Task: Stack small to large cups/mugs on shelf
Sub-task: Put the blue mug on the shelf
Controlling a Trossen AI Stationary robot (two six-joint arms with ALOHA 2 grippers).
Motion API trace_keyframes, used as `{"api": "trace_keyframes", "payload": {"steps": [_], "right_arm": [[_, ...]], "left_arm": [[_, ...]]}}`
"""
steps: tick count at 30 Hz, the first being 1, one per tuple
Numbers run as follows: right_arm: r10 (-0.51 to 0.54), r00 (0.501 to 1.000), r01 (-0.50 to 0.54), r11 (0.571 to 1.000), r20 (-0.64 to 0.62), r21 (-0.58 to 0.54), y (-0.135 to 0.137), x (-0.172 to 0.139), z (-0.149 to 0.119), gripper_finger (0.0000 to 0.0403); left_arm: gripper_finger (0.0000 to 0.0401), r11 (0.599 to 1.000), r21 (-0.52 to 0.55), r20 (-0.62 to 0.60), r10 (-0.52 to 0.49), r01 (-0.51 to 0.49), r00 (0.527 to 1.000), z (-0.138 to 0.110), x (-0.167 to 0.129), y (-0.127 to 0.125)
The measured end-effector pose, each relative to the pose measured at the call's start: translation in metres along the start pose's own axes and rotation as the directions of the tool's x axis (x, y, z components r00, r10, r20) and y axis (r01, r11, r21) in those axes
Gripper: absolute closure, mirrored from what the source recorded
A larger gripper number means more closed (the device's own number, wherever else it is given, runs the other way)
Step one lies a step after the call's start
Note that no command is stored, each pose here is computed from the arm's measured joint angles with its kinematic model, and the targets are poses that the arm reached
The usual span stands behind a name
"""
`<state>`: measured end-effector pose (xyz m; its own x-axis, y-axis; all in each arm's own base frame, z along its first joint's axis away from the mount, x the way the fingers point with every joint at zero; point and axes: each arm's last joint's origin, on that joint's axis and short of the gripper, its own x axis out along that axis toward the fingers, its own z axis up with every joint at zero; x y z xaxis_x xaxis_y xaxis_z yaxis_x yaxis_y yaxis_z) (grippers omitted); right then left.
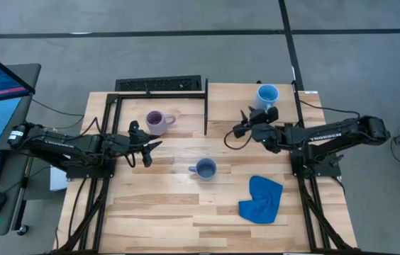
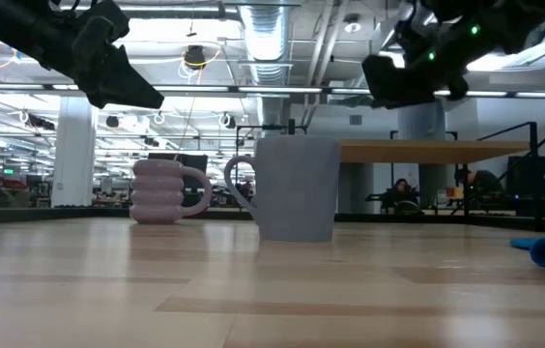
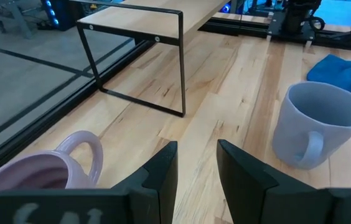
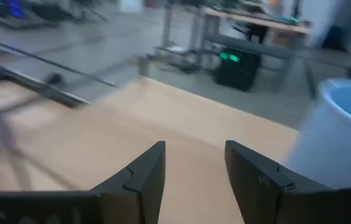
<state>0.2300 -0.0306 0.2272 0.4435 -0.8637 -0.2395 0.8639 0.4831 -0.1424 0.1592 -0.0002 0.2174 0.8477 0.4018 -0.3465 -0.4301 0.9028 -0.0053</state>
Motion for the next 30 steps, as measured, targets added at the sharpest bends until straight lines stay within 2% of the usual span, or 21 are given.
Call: {"api": "trace_keyframes", "payload": {"steps": [4,7,9,12,14,16,23,30], "right_arm": [[0.132,0.989,-0.131,0.991,0.071,-0.021,0.011,-0.010,0.012,0.0214],[0.265,0.961,-0.254,0.959,0.081,-0.123,0.020,-0.020,0.020,0.0214],[0.361,0.929,-0.338,0.916,0.077,-0.218,0.026,-0.027,0.022,0.0214],[0.492,0.868,-0.440,0.823,0.064,-0.360,0.034,-0.039,0.021,0.0214],[0.549,0.834,-0.483,0.776,0.057,-0.406,0.038,-0.047,0.019,0.0214],[0.577,0.814,-0.507,0.755,0.056,-0.416,0.041,-0.053,0.018,0.0214],[0.630,0.775,-0.577,0.736,0.045,-0.355,0.049,-0.068,0.013,0.0214],[0.635,0.771,-0.608,0.756,0.048,-0.243,0.049,-0.070,0.013,0.0215]], "left_arm": [[0.0298,1.000,0.000,0.000,0.000,0.000,1.000,0.000,0.000,0.000],[0.0298,1.000,0.000,0.000,-0.001,0.001,1.000,0.000,0.000,0.000],[0.0298,1.000,0.002,0.000,-0.001,0.001,1.000,0.000,0.000,0.000],[0.0298,1.000,0.021,-0.002,0.000,0.000,1.000,0.000,0.000,0.000],[0.0298,1.000,0.022,-0.001,0.000,0.001,1.000,0.000,0.000,0.000],[0.0298,1.000,0.019,-0.001,-0.001,0.001,1.000,0.000,0.000,0.000],[0.0298,1.000,0.015,-0.001,-0.001,0.001,1.000,0.000,0.000,0.000],[0.0298,1.000,0.026,0.001,0.007,-0.007,1.000,0.000,0.000,0.000]]}}
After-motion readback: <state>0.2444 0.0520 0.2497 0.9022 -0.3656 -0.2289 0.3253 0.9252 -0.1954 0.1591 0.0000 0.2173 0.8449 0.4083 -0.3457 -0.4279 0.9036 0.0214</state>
